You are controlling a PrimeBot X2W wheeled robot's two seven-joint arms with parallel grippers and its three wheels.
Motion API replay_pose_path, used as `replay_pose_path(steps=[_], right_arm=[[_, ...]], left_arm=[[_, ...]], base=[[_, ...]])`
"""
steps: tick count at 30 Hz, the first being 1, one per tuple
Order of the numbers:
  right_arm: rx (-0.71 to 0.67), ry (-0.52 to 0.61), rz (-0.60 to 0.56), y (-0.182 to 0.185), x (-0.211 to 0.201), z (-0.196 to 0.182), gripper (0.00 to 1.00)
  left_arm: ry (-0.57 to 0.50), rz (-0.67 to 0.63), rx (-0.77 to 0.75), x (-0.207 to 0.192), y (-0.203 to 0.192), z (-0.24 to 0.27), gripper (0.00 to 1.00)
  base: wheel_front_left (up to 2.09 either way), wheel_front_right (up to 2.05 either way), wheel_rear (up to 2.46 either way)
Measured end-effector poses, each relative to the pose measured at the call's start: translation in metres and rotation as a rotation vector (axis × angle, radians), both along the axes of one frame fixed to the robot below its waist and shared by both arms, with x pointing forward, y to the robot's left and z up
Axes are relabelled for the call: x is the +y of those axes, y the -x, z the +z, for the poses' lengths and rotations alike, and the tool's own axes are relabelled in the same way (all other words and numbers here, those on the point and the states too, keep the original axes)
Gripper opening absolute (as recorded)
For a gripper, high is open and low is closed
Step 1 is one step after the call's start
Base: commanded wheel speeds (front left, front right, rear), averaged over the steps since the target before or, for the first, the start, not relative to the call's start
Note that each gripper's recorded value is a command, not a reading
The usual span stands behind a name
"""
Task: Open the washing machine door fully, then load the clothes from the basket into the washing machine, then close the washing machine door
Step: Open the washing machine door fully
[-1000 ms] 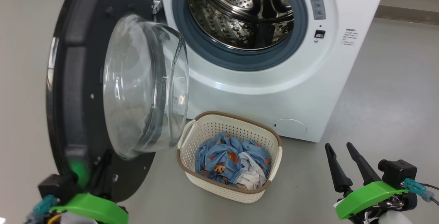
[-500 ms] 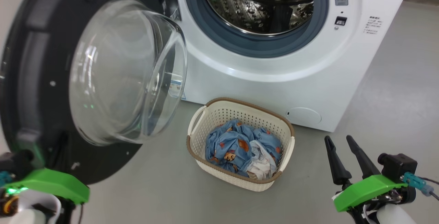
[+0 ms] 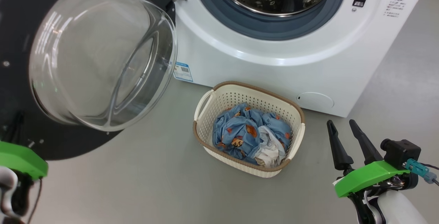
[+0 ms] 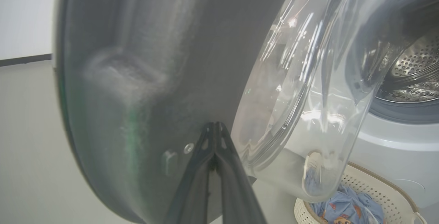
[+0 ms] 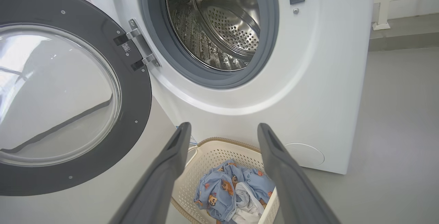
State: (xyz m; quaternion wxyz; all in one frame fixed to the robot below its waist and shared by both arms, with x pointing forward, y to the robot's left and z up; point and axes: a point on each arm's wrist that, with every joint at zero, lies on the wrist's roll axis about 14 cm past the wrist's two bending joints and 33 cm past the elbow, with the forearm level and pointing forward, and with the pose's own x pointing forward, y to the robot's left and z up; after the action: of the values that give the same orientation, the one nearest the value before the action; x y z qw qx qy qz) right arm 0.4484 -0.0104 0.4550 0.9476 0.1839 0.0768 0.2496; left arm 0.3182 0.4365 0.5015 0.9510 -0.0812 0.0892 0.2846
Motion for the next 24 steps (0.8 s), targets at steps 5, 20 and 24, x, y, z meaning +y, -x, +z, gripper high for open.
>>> replay_pose_path(steps=[5,20,24], right_arm=[[0.012,-0.003,0.007,-0.005,0.005,-0.006,1.0],[-0.006,-0.011,-0.002,-0.009,0.005,0.003,1.0],[-0.011,-0.011,-0.005,-0.008,0.003,0.005,1.0]], left_arm=[[-0.005,0.008,0.041,0.015,-0.006,0.0,0.0],[-0.004,0.044,0.092,0.036,-0.004,-0.003,0.0],[-0.005,0.039,0.088,0.036,-0.003,-0.004,0.0]], base=[[0.0,0.0,0.0],[0.0,0.0,0.0],[0.0,0.0,0.0]])
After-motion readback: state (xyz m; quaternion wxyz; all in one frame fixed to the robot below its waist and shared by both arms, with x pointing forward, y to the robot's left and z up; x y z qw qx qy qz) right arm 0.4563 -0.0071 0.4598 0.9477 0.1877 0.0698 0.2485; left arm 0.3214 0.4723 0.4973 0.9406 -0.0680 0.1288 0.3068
